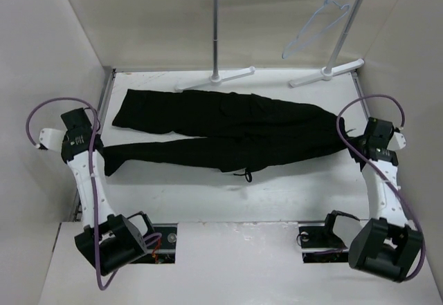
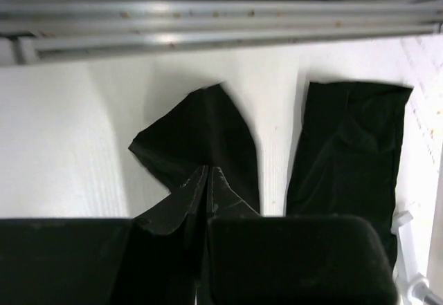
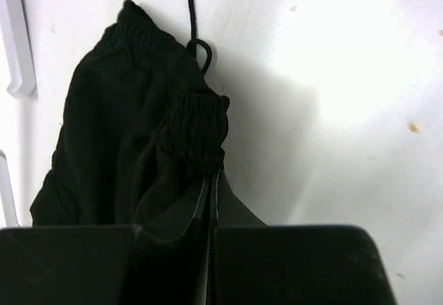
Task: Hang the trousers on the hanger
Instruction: Fold the trousers at the center of the board.
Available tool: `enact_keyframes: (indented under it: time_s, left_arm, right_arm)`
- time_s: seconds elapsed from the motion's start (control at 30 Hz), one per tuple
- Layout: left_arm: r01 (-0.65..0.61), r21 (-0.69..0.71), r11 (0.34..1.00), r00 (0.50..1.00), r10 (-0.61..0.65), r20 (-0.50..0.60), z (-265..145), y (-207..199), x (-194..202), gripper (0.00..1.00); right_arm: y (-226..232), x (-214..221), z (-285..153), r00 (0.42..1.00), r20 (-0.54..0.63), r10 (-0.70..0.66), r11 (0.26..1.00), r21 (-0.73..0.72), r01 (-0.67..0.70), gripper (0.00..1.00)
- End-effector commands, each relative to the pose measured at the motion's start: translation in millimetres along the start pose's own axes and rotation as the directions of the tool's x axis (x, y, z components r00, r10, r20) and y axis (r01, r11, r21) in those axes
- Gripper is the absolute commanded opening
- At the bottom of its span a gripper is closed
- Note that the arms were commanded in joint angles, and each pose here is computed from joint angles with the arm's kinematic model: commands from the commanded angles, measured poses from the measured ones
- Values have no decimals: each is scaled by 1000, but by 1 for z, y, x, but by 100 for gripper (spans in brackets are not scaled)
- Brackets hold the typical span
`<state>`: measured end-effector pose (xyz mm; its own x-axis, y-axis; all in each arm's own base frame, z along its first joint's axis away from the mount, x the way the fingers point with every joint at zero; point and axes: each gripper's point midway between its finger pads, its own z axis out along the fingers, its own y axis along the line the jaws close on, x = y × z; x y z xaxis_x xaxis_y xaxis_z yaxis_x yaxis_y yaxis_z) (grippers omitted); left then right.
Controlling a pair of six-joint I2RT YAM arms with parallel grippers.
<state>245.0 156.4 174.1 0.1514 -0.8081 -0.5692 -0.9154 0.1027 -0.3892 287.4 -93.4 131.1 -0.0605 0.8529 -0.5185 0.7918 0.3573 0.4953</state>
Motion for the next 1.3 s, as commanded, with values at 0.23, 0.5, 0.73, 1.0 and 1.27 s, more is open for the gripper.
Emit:
enact_keyframes:
  time_s: [0.23,0.5,0.73,1.0,1.27]
  left_arm:
    - [-215,-60,975,943,223,249,-48,-37,-63,0]
    - [-340,42,939,906,316,282,-26,-177,-63,0]
    - [-444,32,896,873,424,239,43,-248,-38,0]
    - [-491,39,870,856,473,211,111,-289,-4,0]
    - [-450,114,886,875,412,253,137,-323,5,11]
  right_arm:
    - [-32,-2,-25,990,95,-101,993,75,94,1]
    - [61,-51,-15,990,98,-100,994,-43,104,1]
    - [109,-39,50,987,-68,-146,988,-66,142,2]
    - [138,-41,125,975,-134,-175,984,2,176,5]
    - [157,-36,167,966,-143,-215,973,57,225,19]
